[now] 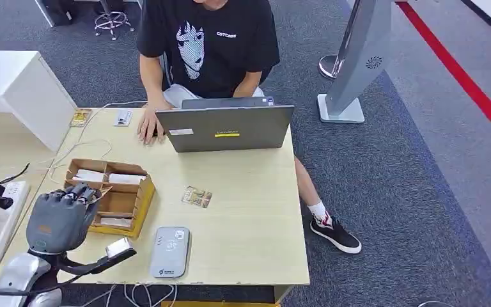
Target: Pass the card to the sensor for recognition and then transmit it.
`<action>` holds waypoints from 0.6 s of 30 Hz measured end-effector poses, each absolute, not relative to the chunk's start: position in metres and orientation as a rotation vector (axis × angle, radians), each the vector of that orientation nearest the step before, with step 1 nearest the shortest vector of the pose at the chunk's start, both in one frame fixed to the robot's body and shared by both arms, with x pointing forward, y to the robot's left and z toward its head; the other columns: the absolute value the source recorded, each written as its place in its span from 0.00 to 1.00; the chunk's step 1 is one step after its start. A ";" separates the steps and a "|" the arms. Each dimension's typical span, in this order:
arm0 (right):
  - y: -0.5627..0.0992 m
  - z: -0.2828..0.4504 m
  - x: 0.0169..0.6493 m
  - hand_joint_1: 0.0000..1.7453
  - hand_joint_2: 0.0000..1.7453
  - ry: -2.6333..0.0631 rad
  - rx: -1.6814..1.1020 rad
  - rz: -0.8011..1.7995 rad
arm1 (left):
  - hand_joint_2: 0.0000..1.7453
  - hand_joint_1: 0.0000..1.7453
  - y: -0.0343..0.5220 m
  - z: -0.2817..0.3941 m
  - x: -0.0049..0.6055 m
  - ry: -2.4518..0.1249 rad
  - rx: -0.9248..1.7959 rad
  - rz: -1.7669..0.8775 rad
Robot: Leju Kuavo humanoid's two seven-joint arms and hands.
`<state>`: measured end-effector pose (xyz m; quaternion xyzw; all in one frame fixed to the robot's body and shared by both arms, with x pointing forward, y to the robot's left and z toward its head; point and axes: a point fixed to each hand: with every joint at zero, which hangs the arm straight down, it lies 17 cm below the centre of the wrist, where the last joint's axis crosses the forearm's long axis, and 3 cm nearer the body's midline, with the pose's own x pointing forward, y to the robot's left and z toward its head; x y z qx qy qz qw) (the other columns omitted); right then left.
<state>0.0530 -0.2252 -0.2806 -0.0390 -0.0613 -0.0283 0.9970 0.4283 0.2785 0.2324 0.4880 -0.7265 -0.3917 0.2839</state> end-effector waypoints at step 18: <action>-0.221 -0.280 0.060 0.00 1.00 -0.139 -0.063 0.027 | 1.00 1.00 0.428 0.280 0.538 -1.397 1.782 -1.323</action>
